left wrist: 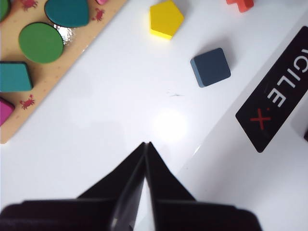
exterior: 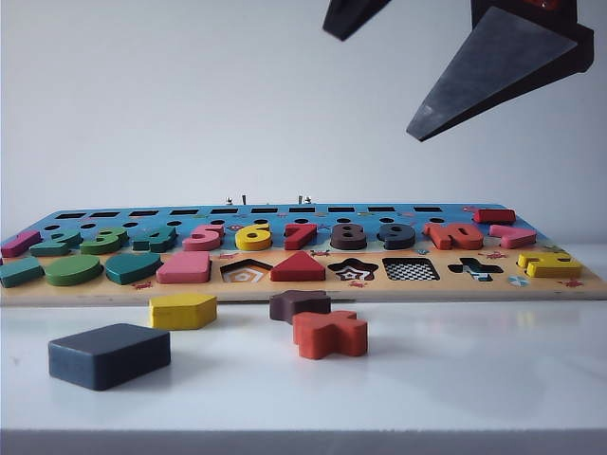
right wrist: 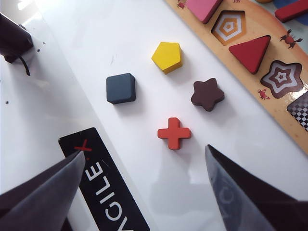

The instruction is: Insert the cube into the slot.

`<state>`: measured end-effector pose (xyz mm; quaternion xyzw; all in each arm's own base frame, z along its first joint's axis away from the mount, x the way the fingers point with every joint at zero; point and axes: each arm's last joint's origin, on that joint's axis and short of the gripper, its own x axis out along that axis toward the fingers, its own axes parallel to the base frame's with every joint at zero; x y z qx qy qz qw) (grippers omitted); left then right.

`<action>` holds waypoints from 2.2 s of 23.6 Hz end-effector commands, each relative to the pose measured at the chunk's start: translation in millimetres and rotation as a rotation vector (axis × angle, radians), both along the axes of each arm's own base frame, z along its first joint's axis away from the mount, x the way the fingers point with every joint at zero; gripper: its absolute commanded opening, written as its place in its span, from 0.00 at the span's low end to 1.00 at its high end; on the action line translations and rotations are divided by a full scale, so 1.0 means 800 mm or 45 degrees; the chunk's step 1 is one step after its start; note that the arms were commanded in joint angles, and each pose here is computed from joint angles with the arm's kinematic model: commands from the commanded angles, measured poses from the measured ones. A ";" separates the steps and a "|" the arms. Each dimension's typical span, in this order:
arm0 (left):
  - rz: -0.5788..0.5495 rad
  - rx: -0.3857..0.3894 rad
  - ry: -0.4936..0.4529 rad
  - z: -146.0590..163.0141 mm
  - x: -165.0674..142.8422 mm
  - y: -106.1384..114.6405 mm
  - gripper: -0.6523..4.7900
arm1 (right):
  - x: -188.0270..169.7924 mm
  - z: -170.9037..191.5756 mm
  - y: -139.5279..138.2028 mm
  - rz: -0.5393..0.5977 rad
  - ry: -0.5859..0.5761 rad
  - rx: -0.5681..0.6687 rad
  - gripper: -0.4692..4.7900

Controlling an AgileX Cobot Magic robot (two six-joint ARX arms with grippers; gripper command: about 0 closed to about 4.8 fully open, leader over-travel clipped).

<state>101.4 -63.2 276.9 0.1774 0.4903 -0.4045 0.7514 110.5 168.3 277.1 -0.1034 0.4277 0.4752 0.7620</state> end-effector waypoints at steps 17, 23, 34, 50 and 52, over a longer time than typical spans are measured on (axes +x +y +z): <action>-0.133 -0.092 0.057 0.021 0.018 -0.014 0.15 | 0.009 -0.016 0.032 0.033 -0.109 -0.057 1.00; -0.104 -0.164 -0.039 0.023 0.041 -0.026 0.15 | -0.003 -0.030 0.054 0.281 -0.154 -0.091 1.00; -0.182 -0.306 0.071 0.022 0.040 -0.031 0.15 | -0.006 -0.056 0.097 0.227 -0.156 -0.083 0.99; -0.195 -0.325 0.128 0.021 0.037 -0.031 0.15 | -0.013 -0.074 0.125 0.190 -0.179 -0.052 0.97; -0.194 -0.324 0.129 0.021 0.037 -0.030 0.15 | -0.011 -0.077 0.128 0.176 -0.197 -0.055 0.96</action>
